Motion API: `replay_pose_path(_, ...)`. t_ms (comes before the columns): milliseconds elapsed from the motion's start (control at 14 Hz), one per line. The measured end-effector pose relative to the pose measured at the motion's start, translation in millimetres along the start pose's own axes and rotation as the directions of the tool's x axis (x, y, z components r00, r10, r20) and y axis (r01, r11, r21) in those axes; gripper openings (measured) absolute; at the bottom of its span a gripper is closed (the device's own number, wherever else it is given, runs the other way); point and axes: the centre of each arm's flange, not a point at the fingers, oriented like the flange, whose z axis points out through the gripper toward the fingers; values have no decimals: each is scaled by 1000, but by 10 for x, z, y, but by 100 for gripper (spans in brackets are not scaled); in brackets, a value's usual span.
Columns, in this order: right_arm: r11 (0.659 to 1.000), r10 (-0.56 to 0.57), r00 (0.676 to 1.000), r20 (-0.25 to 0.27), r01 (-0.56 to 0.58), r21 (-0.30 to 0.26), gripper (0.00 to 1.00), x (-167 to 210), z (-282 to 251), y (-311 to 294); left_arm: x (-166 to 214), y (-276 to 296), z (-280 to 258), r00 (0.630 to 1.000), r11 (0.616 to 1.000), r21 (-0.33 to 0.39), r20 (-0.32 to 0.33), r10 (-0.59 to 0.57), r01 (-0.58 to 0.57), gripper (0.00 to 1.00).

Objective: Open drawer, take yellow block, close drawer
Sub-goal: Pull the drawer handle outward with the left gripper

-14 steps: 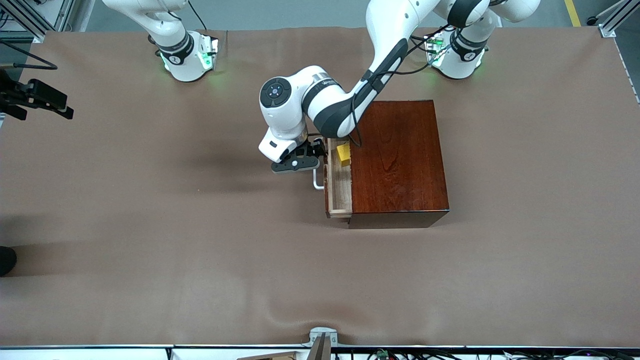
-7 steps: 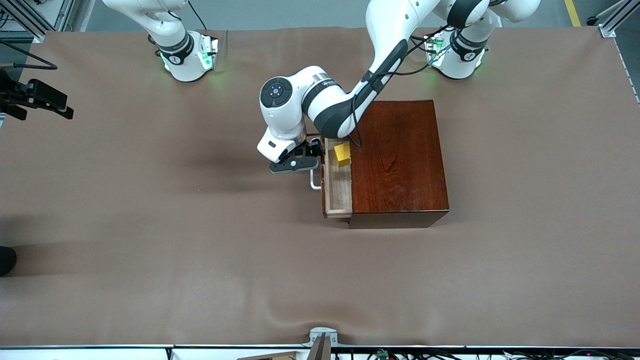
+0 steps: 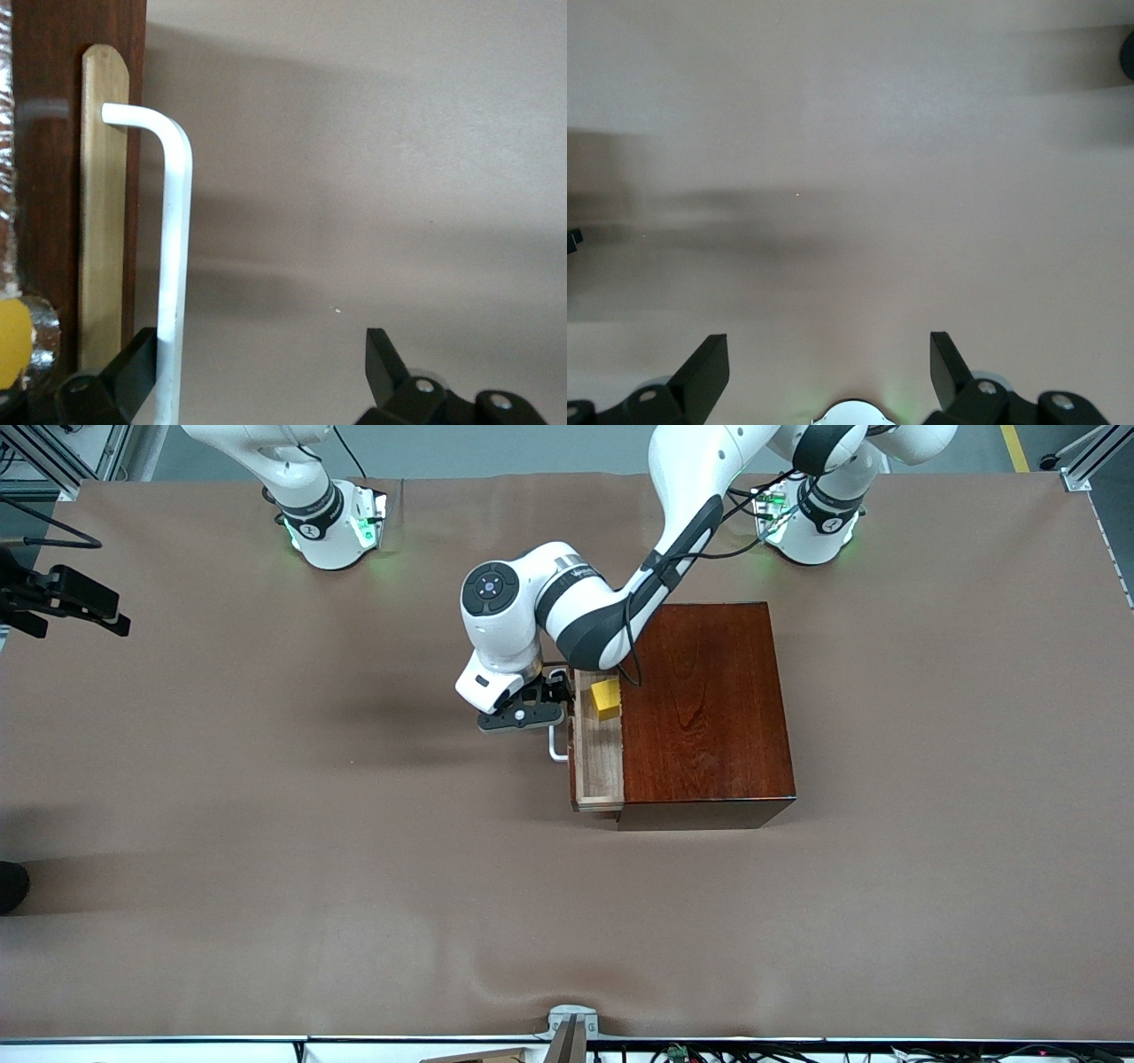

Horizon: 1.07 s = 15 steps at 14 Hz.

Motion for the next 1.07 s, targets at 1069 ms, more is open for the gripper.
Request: replay_pose_path(1069,1000,0,1000,0,0,0,100,0,0,1,-110,268,-10,998,993,-113,-51,21,-26,100)
